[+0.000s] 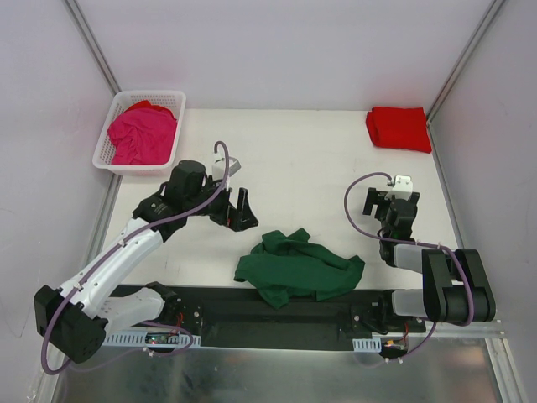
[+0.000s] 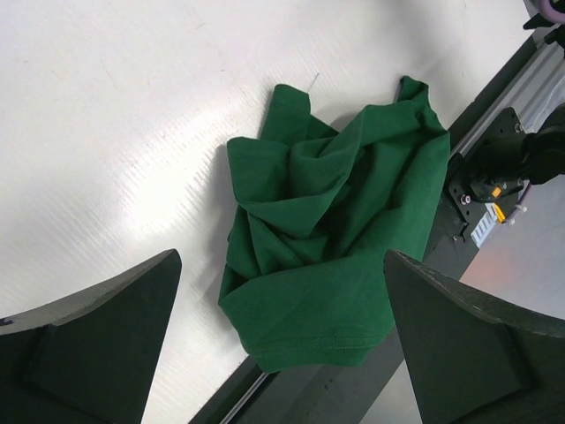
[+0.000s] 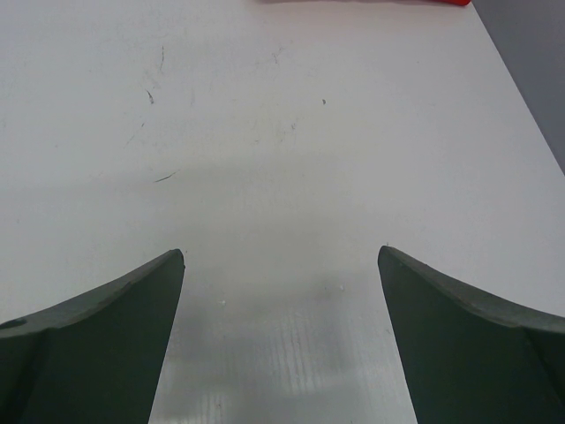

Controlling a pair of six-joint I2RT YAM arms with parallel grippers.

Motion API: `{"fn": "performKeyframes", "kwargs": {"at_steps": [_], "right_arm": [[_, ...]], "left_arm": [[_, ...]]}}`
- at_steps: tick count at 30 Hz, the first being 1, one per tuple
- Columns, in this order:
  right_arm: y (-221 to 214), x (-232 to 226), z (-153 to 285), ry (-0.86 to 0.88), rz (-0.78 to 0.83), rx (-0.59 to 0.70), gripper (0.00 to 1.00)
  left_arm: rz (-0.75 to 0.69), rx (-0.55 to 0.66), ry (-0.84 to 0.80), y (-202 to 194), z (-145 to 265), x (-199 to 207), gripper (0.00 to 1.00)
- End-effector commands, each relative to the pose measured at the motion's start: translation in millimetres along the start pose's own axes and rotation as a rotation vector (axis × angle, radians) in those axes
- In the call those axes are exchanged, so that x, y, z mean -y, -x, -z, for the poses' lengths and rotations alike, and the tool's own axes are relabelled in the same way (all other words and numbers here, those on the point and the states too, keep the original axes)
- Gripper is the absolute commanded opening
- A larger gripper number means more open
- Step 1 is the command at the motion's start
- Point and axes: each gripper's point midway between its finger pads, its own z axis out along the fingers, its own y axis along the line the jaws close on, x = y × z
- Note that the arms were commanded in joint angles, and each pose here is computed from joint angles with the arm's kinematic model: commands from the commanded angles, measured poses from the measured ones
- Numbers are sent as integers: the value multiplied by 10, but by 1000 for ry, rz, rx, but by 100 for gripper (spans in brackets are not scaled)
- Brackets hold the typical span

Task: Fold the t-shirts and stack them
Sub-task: Flatten out the tshirt

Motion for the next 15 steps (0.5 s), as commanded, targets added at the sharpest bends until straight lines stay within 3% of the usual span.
{"fn": "performKeyframes", "kwargs": {"at_steps": [1,2,6,12,14,15], "right_arm": [[132,-22,-1,9,-5,56,96],[194,-12,-2,3,-7,73,96],[258,-95,-8,45,48,-50,96],[648,-154,101,2,131,22,96],[964,-165,167,-2,127,79,96],[956,-162,197,-1,136,49,96]], "left_arm": [[-27,3,13,-60,41,-11,99],[-26,1,16,-77,39,-23,99],[-23,-4,24,-126,38,-48,99],[-24,1,45,-145,43,-90,99],[-26,0,49,-160,44,-101,99],[-26,-4,52,-174,37,-110,99]]}}
